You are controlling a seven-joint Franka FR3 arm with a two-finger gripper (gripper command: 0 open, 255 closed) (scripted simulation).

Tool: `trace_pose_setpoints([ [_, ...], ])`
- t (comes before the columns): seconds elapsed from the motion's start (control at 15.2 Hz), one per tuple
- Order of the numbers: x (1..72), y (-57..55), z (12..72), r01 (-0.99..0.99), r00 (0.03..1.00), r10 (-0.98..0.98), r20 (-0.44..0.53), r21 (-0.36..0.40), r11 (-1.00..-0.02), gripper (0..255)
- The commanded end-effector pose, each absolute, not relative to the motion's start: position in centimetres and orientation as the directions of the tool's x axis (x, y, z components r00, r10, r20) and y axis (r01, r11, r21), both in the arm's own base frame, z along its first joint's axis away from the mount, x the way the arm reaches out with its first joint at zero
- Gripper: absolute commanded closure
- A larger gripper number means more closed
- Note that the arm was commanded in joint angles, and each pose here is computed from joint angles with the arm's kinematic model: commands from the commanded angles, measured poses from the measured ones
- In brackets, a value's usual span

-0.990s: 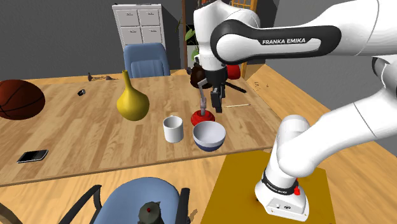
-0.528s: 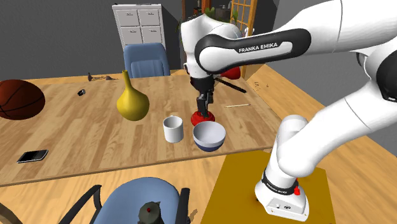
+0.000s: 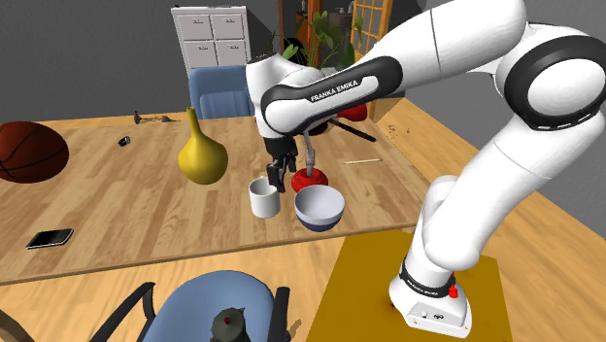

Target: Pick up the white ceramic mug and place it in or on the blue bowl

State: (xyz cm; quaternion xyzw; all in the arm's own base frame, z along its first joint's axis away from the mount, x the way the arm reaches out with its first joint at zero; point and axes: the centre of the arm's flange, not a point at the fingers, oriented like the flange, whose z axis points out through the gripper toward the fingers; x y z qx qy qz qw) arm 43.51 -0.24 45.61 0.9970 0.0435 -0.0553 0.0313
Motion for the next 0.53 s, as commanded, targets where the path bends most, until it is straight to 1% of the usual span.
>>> trace_pose_setpoints([
  [0.0, 45.5, -0.1, 44.1, 0.079, 0.992, 0.073, -0.101, 0.049, -0.996, 0],
  [0.46, 52.8, 0.2, 39.2, 0.041, 0.997, 0.040, -0.067, 0.017, -0.999, 0],
])
